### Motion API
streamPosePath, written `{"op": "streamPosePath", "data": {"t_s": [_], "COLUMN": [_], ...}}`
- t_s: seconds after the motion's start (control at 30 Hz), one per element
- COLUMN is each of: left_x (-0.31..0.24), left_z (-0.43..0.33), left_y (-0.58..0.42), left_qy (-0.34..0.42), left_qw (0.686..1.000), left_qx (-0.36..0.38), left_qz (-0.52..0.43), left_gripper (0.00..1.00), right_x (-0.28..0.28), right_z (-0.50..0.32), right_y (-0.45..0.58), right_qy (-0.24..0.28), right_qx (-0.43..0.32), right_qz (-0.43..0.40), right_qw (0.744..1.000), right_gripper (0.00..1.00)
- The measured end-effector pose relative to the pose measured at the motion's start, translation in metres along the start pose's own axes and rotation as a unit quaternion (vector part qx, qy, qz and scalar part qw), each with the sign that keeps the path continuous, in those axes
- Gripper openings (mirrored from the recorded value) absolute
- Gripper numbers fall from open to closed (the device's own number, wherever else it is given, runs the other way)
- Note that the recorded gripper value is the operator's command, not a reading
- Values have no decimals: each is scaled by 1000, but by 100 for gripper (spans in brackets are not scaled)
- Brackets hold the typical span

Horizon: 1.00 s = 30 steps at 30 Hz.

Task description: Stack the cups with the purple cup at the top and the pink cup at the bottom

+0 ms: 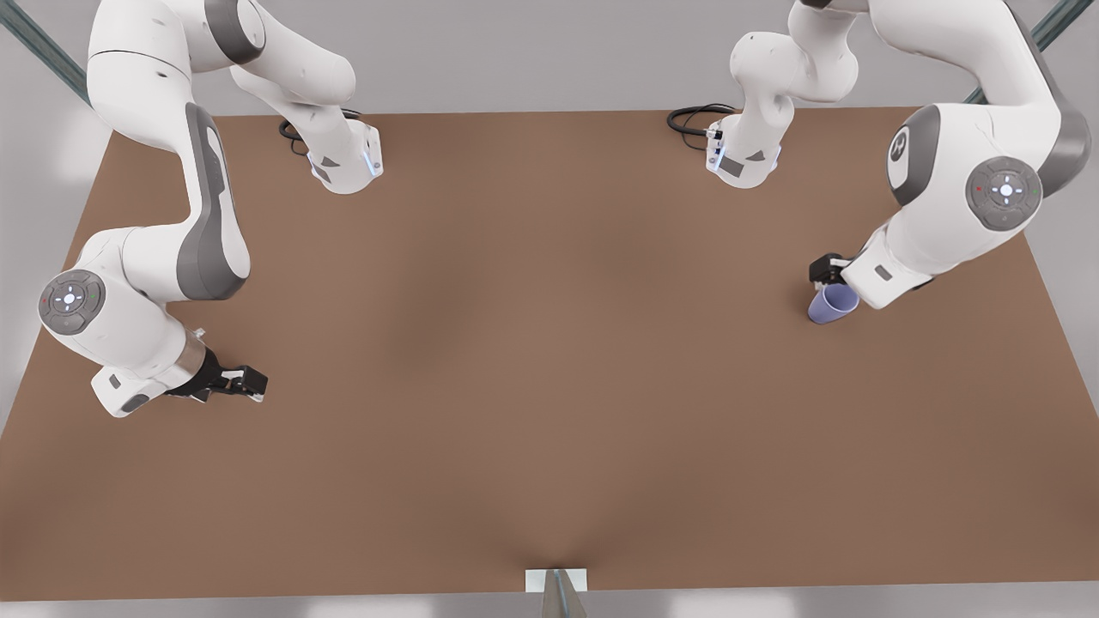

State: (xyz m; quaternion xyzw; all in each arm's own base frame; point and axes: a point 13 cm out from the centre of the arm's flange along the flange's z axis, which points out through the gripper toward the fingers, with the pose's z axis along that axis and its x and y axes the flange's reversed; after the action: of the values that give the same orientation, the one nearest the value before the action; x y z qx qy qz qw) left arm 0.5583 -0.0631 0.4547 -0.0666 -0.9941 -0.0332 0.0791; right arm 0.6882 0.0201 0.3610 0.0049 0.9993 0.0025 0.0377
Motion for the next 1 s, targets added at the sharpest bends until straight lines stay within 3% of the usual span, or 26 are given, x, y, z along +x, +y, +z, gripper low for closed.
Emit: {"op": "streamPosePath", "data": {"t_s": [0.63,0.73,1.0], "left_x": [7,10,16], "left_z": [21,23,22], "left_y": [0,2,4], "left_qy": [42,46,54], "left_qw": [999,999,999], "left_qx": [1,1,2], "left_qz": [2,2,2], "left_gripper": [100,100,100], "right_x": [-1,3,114], "right_z": [7,37,48], "right_y": [-9,-29,-176], "right_qy": [5,25,82], "right_qx": [-2,-4,22], "right_qz": [8,21,105], "right_qw": [1000,999,991], "right_gripper": [100,100,100]}}
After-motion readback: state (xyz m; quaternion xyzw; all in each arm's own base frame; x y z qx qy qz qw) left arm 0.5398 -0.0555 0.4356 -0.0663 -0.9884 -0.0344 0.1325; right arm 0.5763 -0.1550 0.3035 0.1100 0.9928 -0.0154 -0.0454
